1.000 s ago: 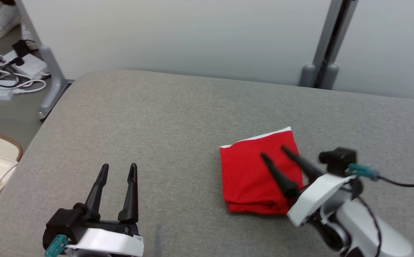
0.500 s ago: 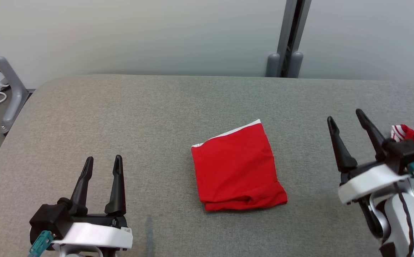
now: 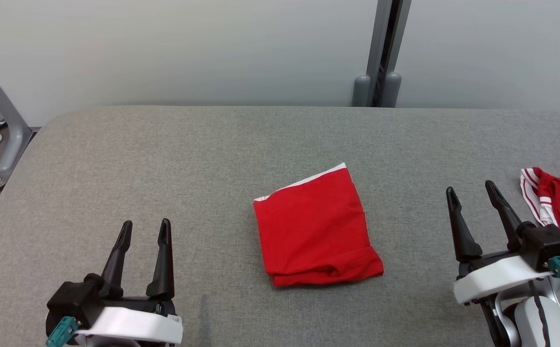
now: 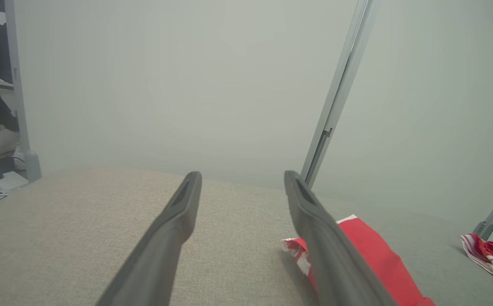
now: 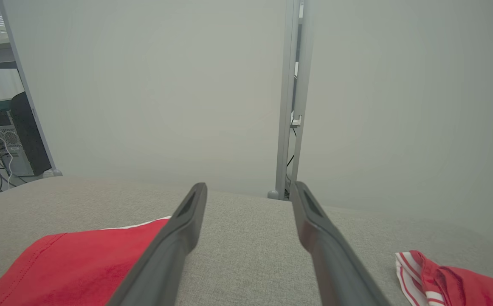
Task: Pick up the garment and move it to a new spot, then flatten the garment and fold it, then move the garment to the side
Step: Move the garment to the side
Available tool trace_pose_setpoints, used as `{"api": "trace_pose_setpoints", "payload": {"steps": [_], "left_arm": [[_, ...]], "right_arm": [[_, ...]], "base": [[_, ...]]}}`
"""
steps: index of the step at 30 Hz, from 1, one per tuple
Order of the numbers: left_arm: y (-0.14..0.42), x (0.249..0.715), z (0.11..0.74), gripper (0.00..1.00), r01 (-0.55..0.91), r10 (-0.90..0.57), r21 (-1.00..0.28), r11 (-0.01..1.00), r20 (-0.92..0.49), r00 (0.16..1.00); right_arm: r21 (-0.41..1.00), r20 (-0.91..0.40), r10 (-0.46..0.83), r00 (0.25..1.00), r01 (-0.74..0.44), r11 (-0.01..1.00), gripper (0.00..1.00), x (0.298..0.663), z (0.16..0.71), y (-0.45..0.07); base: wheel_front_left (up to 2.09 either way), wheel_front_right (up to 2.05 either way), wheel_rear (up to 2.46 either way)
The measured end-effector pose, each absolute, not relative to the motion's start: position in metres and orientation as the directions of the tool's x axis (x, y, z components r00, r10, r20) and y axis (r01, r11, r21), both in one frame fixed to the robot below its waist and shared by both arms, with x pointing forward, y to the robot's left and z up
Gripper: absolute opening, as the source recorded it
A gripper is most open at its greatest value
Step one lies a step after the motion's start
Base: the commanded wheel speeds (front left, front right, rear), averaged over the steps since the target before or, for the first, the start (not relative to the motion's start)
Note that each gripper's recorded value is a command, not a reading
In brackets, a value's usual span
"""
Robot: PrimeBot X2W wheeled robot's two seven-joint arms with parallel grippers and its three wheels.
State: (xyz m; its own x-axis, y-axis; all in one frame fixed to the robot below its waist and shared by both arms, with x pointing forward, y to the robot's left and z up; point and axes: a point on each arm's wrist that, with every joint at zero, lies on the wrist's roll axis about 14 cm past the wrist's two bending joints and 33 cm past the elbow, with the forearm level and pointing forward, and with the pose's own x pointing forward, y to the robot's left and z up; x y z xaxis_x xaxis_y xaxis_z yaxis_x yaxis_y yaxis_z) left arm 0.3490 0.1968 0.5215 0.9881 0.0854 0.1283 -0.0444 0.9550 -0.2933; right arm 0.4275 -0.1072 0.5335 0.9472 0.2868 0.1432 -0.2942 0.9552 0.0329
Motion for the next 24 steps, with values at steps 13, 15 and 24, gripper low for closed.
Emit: {"api": "trace_pose_setpoints", "payload": {"steps": [13,15,24], "left_arm": [[0.193,0.352,0.515,1.0,-0.041,0.075,-0.29,0.956,0.107,0.991],[0.194,0.354,0.514,1.0,-0.046,0.079,-0.287,0.957,0.103,0.992],[0.205,0.356,0.504,1.0,-0.092,0.114,-0.279,0.956,0.064,0.991]], "right_arm": [[0.122,-0.011,0.399,0.917,-0.395,0.911,1.0,0.435,0.494,-0.071],[0.161,-0.064,0.444,0.894,-0.43,0.888,1.0,0.44,0.484,-0.058],[0.385,-0.332,0.589,0.737,-0.464,0.798,1.0,0.452,0.434,-0.022]], "base": [[0.0,0.0,0.0],[0.0,0.0,0.0],[0.0,0.0,0.0]]}}
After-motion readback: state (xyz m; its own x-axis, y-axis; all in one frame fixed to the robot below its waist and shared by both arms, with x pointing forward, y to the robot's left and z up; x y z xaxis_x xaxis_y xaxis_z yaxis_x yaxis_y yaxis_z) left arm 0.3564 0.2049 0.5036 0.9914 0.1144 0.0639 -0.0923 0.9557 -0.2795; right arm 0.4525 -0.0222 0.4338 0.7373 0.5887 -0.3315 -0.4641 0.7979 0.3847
